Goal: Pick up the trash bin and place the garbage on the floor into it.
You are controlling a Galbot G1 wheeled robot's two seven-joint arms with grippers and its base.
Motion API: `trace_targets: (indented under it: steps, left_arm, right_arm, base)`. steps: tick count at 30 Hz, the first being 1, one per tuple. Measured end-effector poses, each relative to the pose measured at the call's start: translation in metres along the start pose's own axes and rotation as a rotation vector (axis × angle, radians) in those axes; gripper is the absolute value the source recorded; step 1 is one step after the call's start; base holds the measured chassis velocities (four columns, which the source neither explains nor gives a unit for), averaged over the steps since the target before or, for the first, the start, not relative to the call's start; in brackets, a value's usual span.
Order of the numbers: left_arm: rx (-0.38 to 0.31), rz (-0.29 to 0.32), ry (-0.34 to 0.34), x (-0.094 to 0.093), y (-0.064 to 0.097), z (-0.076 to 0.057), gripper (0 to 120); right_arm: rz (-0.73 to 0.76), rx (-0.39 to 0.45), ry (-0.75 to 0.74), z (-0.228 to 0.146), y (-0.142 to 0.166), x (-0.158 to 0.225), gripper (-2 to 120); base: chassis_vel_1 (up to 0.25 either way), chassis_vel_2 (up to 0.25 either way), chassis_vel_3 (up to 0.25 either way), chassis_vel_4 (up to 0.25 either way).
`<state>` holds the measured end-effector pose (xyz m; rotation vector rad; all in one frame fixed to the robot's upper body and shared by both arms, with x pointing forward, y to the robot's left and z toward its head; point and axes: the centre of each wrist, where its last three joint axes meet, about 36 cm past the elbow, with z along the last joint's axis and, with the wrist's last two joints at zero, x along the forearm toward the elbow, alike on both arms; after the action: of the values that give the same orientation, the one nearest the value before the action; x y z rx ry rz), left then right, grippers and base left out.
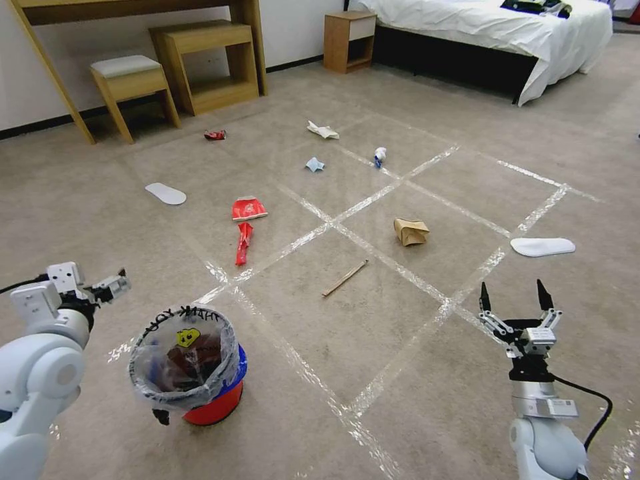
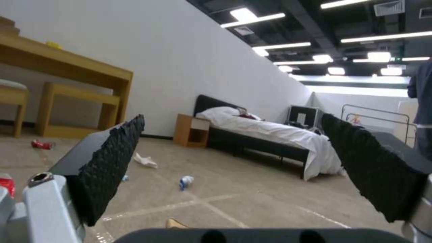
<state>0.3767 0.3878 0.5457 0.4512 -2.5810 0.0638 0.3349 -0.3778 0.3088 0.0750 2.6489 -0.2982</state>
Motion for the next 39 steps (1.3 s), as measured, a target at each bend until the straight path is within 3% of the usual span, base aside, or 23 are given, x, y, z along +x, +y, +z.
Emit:
trace_targets:
  steps: [4, 6, 10, 14, 20, 26, 28, 39]
  left_arm:
    - [0.028, 0.047, 0.072, -0.003, 0.003, -0.006, 100]
    - [0.066, 0.103, 0.129, -0.008, 0.005, -0.009, 100]
    - [0.089, 0.176, 0.201, -0.027, 0.013, -0.002, 100]
    - [0.097, 0.201, 0.246, -0.039, 0.020, 0.006, 100]
    - [0.116, 0.204, 0.289, -0.050, 0.026, 0.016, 100]
    - [0.105, 0.178, 0.336, -0.065, 0.036, 0.034, 100]
    - [0.105, 0.178, 0.336, -0.065, 0.036, 0.034, 100]
    - [0.069, 0.152, 0.411, -0.087, 0.047, 0.068, 100]
  right_arm:
    - [0.000, 0.002, 0.002, 0.001, -0.001, 0.001, 100]
    - [0.001, 0.001, 0.006, 0.003, -0.001, 0.002, 100]
    - [0.001, -0.003, 0.012, 0.006, 0.000, 0.002, 100]
    - [-0.002, -0.004, 0.017, 0.008, 0.000, 0.002, 100]
    - [-0.006, -0.007, 0.020, 0.010, 0.001, 0.001, 100]
    - [-0.010, -0.010, 0.018, 0.011, 0.003, -0.001, 100]
    - [-0.010, -0.010, 0.018, 0.011, 0.003, -0.001, 100]
    - [-0.014, -0.012, 0.024, 0.013, 0.004, -0.001, 100]
  base:
    - [0.000, 0.000, 0.000, 0.000]
    - [0.000, 0.000, 0.000, 0.000]
    - [0.000, 0.000, 0.000, 0.000]
    - [0.000, 0.000, 0.000, 0.000]
    - [0.000, 0.000, 0.000, 0.000]
    - [0.000, 0.000, 0.000, 0.000]
    - [0.000, 0.000, 0.000, 0.000]
    - [0.000, 0.000, 0.000, 0.000]
